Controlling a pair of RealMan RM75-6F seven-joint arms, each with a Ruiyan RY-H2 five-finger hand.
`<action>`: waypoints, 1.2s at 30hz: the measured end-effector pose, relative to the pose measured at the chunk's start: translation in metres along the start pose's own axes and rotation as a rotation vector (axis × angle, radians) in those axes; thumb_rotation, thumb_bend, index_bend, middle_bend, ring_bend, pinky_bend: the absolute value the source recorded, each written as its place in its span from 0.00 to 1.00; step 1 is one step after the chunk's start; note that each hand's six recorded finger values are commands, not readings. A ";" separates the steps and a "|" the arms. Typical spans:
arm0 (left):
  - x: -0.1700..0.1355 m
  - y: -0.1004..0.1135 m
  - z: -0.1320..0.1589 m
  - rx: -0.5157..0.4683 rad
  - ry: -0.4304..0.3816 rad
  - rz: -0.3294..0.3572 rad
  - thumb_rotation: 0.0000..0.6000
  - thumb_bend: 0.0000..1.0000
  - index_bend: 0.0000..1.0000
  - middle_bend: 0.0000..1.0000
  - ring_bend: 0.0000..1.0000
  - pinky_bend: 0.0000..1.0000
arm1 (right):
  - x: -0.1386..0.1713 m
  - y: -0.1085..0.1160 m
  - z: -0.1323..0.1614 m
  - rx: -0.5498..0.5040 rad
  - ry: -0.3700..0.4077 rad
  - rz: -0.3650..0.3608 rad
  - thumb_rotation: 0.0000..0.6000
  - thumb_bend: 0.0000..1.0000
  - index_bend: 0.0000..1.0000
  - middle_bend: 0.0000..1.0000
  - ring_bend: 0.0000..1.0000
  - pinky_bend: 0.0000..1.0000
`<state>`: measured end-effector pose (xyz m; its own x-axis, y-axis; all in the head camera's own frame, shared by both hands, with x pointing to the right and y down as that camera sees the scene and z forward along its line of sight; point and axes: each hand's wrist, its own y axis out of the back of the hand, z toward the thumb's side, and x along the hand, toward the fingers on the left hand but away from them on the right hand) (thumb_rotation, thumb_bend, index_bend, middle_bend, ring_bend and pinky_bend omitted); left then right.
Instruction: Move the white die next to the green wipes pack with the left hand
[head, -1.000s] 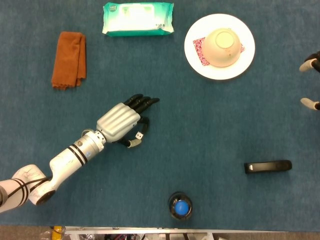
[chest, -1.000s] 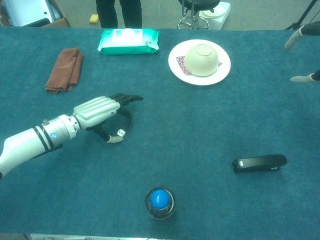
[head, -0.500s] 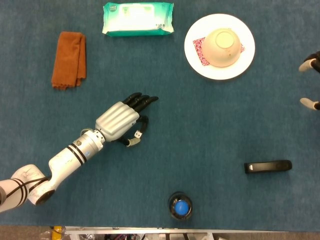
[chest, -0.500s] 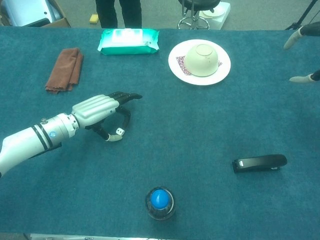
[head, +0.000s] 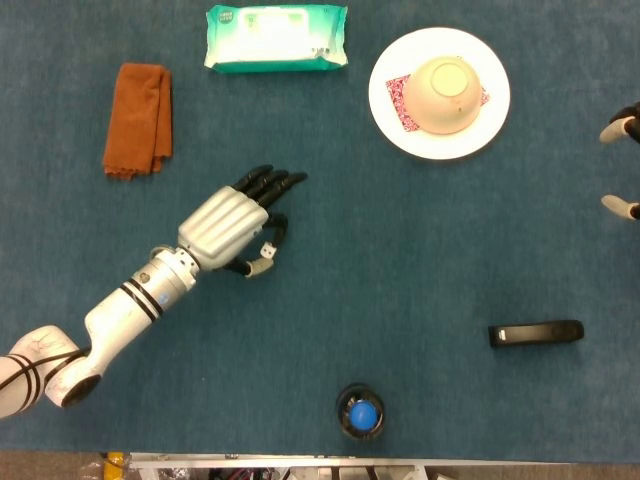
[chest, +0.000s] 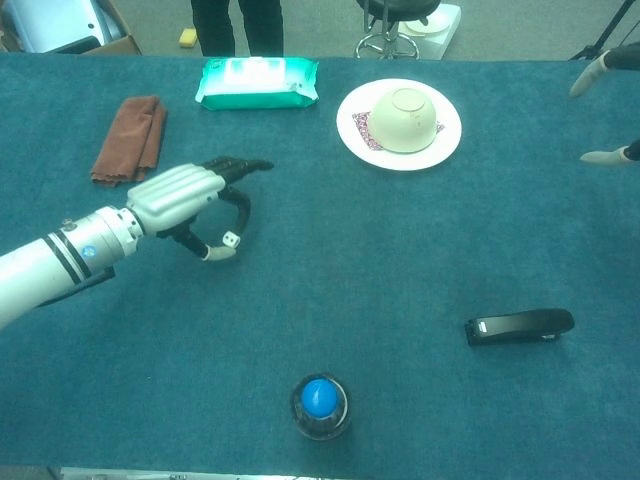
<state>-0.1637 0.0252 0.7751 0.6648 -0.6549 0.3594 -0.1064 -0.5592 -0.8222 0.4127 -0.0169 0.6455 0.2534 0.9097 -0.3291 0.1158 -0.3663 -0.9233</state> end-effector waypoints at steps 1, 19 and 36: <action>-0.001 0.005 -0.002 0.000 0.006 0.014 1.00 0.27 0.61 0.00 0.00 0.00 | 0.000 0.000 0.000 -0.001 0.000 0.000 1.00 0.00 0.38 0.32 0.21 0.19; -0.048 0.067 -0.052 -0.052 0.203 0.250 1.00 0.27 0.61 0.00 0.00 0.00 | 0.001 -0.011 -0.001 -0.028 -0.002 0.014 1.00 0.00 0.38 0.32 0.21 0.19; -0.077 0.094 -0.068 -0.088 0.268 0.408 1.00 0.27 0.56 0.00 0.00 0.00 | 0.001 -0.013 -0.003 -0.029 -0.013 0.018 1.00 0.00 0.38 0.32 0.21 0.19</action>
<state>-0.2754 -0.0112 0.7000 0.3441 -0.9303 0.1266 -0.3880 -0.2637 -0.8831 0.4147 -0.0120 0.6574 0.2432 0.9054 -0.3481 0.1388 -0.3877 -0.9113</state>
